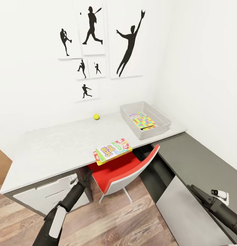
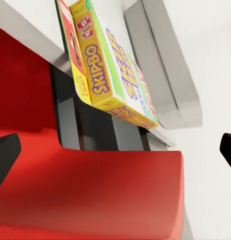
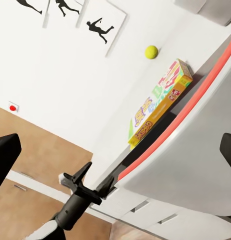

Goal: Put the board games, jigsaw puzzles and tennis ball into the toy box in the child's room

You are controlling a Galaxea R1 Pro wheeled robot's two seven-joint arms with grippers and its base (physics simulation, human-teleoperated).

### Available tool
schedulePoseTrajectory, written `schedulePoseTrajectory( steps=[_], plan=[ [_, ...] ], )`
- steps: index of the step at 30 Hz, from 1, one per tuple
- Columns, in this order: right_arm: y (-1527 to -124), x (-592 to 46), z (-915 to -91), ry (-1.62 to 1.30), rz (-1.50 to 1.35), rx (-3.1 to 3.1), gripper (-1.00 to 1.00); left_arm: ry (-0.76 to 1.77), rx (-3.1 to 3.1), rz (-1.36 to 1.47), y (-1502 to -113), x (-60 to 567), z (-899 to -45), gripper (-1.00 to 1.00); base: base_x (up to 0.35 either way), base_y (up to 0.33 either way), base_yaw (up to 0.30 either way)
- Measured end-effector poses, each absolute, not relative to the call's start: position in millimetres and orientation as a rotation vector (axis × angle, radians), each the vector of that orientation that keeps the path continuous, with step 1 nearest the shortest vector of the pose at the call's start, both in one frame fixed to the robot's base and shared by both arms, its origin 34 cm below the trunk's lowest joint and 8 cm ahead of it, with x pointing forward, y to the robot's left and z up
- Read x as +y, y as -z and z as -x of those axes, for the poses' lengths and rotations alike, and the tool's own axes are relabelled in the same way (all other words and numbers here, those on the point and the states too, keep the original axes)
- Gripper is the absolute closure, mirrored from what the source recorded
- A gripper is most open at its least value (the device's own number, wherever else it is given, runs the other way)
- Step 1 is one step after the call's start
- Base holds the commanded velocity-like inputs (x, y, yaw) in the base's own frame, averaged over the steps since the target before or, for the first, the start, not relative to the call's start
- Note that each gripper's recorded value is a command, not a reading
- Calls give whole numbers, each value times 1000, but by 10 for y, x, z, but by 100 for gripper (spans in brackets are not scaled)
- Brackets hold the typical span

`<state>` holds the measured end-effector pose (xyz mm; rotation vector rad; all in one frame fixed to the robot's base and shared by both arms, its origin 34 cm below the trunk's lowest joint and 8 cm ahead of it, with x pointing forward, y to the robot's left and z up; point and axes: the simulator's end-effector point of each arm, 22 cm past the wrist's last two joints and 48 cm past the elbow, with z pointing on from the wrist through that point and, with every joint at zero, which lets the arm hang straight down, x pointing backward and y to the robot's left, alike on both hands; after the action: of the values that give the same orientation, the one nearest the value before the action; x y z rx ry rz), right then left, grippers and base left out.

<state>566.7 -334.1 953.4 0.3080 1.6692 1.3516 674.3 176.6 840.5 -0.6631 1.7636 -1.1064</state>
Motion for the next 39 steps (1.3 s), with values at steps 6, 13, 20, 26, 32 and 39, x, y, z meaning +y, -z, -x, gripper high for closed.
schedulePoseTrajectory(
  steps=[6, 13, 20, 26, 32, 39],
  plan=[
    [-9535, -3345, -5667, -1350, -308, 1669, -100, 1098, 1769, 676, -8322, 1733, -6709, -100, 0, 0, 0],
    [-9534, -3340, -5667, -1352, -308, 1669, -100, 1106, 1783, 692, -8231, 1697, -6657, -100, 0, 0, 0],
    [-9532, -3339, -5667, -1351, -309, 1669, -100, 1118, 1792, 705, -8178, 1698, -6624, -100, 0, 0, 0],
    [-9533, -3341, -5667, -1351, -308, 1669, -100, 1126, 1799, 712, -8168, 1695, -6615, -100, 0, 0, 0],
    [-9540, -3339, -5671, -1351, -306, 1668, -100, 1128, 1795, 710, -8192, 1696, -6627, -100, 0, 0, 0],
    [-9583, -3336, -5679, -1348, -292, 1665, -100, 1119, 1785, 701, -8239, 1704, -6658, -100, 0, 0, 0]
  ],
)
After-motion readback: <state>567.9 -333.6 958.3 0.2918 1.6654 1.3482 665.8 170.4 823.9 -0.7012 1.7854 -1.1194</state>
